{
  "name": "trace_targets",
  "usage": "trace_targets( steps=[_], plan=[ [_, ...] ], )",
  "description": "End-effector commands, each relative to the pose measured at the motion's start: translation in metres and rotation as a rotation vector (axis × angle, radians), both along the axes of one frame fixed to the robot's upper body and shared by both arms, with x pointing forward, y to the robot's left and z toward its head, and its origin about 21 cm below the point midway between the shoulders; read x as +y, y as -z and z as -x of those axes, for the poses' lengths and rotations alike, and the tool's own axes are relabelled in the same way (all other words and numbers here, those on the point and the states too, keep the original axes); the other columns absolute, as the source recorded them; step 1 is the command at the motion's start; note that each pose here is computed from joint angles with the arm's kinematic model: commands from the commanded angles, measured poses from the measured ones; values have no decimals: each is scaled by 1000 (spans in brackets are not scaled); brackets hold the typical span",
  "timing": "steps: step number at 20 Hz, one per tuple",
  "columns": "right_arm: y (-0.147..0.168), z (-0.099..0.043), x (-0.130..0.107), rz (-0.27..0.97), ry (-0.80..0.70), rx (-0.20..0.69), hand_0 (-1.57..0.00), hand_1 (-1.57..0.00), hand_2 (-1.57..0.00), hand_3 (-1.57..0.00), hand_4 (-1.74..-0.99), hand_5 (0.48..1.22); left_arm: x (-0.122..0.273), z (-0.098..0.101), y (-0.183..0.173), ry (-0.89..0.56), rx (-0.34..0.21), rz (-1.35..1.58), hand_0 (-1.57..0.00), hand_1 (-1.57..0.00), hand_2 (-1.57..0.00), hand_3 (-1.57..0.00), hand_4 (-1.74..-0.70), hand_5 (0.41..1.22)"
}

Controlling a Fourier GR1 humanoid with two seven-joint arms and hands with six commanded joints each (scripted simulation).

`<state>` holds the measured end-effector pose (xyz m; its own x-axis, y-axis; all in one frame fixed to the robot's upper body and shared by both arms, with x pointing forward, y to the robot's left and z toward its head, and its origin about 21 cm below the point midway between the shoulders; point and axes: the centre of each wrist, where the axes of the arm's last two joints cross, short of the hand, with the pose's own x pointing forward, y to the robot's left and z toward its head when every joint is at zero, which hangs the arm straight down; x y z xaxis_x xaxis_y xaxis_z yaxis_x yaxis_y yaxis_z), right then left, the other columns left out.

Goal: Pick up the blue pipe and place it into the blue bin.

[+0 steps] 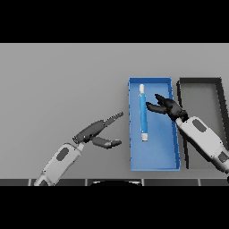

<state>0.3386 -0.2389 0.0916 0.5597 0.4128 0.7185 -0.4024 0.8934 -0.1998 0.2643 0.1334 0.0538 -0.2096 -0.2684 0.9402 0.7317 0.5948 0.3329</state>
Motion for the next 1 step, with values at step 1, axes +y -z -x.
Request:
trace_targets(
  steps=[1],
  plan=[
    [-3, -1, 1, 3, -11, 2, -20, -15, -14, -8, -1186, 769, -2, 0, 0, 3, -5, -6, 1, 1, 1, 1, -826, 474]
  ],
)
